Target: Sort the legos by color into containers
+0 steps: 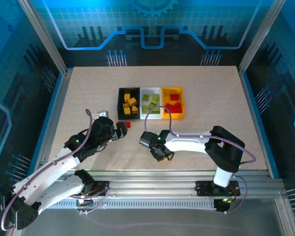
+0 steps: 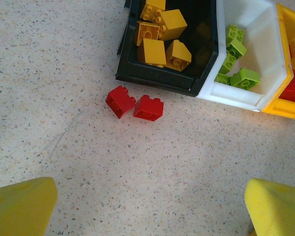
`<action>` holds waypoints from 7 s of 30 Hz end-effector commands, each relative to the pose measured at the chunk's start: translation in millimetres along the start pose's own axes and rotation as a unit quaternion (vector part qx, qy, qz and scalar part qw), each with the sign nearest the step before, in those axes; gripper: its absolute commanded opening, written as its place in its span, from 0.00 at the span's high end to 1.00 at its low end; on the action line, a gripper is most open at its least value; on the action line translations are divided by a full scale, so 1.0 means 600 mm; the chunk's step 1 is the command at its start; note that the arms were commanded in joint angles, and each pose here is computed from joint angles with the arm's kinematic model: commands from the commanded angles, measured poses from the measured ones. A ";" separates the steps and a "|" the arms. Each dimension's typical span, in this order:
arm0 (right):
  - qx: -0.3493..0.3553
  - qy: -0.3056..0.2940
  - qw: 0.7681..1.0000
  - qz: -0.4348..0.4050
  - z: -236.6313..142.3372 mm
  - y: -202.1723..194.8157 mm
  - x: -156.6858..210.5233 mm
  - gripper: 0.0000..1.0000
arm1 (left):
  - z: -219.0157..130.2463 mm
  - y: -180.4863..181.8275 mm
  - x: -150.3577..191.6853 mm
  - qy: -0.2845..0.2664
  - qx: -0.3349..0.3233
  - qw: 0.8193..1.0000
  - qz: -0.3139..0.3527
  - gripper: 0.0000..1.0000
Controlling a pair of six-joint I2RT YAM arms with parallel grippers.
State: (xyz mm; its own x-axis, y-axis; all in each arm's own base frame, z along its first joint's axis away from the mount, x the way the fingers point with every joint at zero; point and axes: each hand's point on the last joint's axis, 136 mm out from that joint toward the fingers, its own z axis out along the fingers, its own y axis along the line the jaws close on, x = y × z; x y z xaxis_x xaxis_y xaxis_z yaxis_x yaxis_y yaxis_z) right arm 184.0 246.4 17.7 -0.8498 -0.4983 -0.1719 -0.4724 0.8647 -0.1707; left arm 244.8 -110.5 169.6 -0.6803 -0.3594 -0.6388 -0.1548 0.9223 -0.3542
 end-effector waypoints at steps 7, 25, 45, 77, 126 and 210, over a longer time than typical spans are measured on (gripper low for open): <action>-0.009 -0.048 0.999 -0.002 -0.023 -0.011 -0.029 0.71 | 0.004 0.012 0.003 0.004 -0.014 1.000 -0.004 0.01; -0.145 -0.243 0.958 0.052 -0.171 0.021 -0.427 0.76 | 0.013 0.058 0.054 0.029 -0.038 0.998 -0.044 0.01; -0.161 -0.271 0.945 0.085 -0.206 -0.005 -0.519 0.29 | 0.003 0.057 0.057 0.029 -0.022 0.998 -0.046 0.01; -0.077 0.035 0.987 0.140 0.004 -0.085 0.009 0.31 | 0.047 0.060 0.089 0.054 -0.018 0.996 -0.061 0.01; -0.108 -0.236 0.951 0.168 -0.179 -0.157 -0.438 0.29 | 0.079 0.048 0.051 0.064 -0.023 0.993 -0.100 0.06; -0.087 -0.229 0.915 0.320 -0.182 -0.300 -0.082 0.35 | 0.352 -0.429 -0.086 0.052 0.134 0.989 0.047 0.70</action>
State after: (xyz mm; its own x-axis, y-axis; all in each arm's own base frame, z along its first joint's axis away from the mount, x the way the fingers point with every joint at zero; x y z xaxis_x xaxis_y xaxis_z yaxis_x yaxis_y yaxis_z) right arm 288.2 128.9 164.7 -0.7942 0.1455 -0.5899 -0.0045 0.9695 0.2451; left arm 463.7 -346.6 142.8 -0.7510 -0.2730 -0.6013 0.0559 0.8809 -0.4699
